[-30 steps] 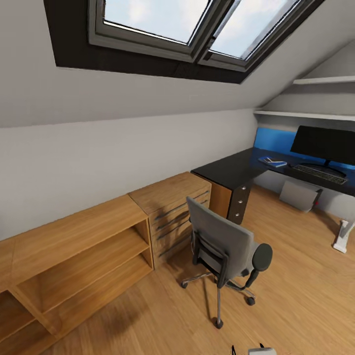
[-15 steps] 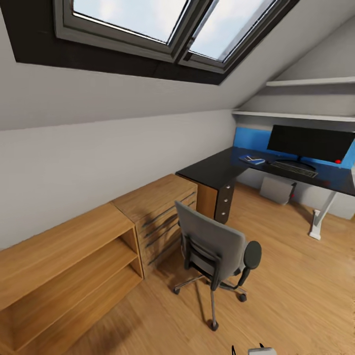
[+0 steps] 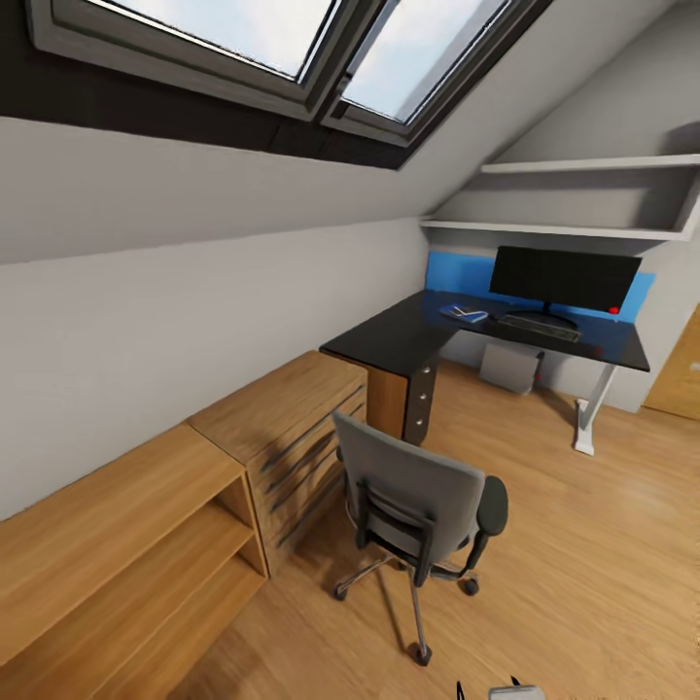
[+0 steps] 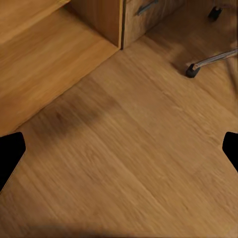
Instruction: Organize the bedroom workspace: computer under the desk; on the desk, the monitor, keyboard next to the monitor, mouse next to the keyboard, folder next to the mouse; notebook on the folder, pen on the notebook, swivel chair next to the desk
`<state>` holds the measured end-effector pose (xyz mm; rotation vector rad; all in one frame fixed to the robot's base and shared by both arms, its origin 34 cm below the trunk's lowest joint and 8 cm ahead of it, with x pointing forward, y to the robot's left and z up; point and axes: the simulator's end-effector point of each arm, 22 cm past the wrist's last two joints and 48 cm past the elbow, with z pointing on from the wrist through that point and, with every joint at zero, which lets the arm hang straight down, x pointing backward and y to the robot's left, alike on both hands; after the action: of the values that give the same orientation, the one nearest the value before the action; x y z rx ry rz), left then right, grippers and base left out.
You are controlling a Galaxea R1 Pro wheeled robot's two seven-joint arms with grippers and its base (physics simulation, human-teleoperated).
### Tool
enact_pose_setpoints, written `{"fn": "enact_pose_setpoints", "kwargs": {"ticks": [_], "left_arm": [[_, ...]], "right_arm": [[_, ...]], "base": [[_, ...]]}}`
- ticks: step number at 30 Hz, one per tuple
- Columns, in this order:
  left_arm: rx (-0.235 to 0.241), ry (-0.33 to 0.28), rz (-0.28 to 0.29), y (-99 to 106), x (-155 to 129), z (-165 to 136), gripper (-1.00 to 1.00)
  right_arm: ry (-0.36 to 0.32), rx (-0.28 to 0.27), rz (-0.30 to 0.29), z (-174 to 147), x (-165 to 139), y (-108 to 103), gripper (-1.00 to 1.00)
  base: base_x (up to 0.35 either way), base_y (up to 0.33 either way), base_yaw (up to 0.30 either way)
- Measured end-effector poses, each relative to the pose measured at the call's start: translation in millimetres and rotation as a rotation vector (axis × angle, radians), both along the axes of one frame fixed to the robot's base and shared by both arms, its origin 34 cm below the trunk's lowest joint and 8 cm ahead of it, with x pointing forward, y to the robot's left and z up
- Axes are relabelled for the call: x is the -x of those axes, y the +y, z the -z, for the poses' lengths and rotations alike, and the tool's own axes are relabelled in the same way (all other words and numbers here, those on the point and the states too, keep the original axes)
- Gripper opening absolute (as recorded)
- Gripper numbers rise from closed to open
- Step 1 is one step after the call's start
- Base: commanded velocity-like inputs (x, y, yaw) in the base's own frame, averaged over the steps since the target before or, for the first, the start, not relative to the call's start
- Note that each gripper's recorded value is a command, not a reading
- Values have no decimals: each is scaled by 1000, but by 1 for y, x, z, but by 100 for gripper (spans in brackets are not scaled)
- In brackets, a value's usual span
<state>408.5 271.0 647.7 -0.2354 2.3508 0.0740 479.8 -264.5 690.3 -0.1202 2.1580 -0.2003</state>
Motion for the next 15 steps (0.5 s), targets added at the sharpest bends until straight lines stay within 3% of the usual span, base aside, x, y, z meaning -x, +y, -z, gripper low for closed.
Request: {"fn": "enact_pose_setpoints", "kwargs": {"ticks": [7, 15], "left_arm": [[0, -3, 0, 0, -1, -1, 100], [0, -4, 0, 0, -2, -1, 100]], "right_arm": [[-3, -1, 0, -1, -1, 1, 100], [-5, -1, 0, -2, -2, 1, 100]], "base": [[163, 263, -267], [27, 311, -267]]}}
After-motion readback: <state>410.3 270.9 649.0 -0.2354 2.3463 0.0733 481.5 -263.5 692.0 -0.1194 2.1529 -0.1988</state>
